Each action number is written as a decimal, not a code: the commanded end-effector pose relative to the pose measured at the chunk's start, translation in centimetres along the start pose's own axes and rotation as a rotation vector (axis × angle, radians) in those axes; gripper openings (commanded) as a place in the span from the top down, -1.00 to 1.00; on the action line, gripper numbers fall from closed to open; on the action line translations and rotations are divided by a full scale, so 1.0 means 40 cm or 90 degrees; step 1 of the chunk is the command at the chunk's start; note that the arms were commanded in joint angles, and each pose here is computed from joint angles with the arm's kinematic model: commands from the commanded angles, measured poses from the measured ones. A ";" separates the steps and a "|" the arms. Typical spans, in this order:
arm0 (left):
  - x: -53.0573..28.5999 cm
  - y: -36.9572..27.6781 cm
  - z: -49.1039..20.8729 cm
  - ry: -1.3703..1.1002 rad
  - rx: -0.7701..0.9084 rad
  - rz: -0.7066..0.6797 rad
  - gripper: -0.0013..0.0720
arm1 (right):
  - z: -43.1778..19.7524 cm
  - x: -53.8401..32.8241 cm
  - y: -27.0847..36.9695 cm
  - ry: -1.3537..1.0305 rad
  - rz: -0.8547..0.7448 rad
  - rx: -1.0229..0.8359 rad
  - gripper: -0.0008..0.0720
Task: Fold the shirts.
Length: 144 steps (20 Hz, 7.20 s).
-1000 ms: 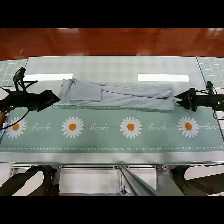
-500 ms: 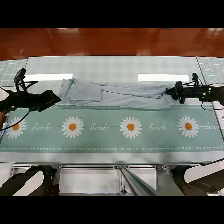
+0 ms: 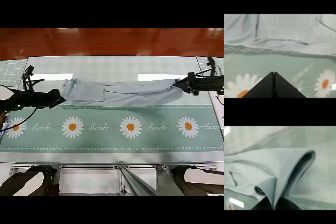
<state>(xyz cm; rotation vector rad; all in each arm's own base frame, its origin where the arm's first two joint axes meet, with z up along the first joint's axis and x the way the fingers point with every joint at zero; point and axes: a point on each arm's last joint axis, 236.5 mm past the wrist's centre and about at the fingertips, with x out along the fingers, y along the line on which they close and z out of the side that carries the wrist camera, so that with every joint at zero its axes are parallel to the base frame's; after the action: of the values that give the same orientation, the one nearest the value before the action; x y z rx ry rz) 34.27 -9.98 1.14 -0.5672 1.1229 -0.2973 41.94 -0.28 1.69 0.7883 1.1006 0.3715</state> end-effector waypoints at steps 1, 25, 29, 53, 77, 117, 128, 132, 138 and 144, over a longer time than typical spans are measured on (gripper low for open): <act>0.049 -0.145 0.007 -0.014 0.056 -0.088 0.91 | -0.061 -0.150 0.075 -0.031 -0.044 -0.076 0.90; 0.554 -0.750 -0.331 0.358 0.356 -0.187 0.92 | -0.231 -0.325 0.376 -0.171 0.017 -0.148 0.90; 0.393 -0.507 0.012 0.219 0.312 -0.039 0.91 | -0.224 -0.228 0.456 -0.139 0.073 -0.166 0.90; -0.153 0.062 0.003 -0.108 0.011 0.086 0.91 | -0.313 0.608 0.637 0.173 0.201 -0.106 -0.15; -0.086 -0.060 -0.022 -0.074 0.035 -0.027 0.91 | -0.438 0.303 -0.013 0.115 -0.004 0.210 -0.17; -0.124 -0.021 0.052 -0.121 0.004 -0.011 0.91 | 0.014 -0.845 -0.105 -0.249 -0.262 0.249 0.91; -0.205 0.033 0.167 -0.222 -0.017 0.020 0.91 | -0.607 -0.846 -0.379 -0.136 -0.460 0.744 0.66; -0.196 0.049 0.187 -0.235 -0.026 0.026 0.91 | -0.639 -0.862 -0.388 -0.120 -0.502 0.770 -0.16; -0.245 0.005 0.338 -0.295 0.019 0.023 0.91 | -0.171 -0.795 -0.296 -0.388 -0.248 0.433 0.91; -0.251 -0.340 0.453 -0.250 0.266 -0.030 0.92 | 0.226 -0.406 0.270 -0.399 -0.188 -0.183 0.91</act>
<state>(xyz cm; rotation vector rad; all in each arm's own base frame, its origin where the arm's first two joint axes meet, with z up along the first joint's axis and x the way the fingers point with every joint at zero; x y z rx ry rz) 46.29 -6.72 20.04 -0.4185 0.6125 -0.3219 35.39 -17.48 16.84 0.7119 0.7202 -0.2388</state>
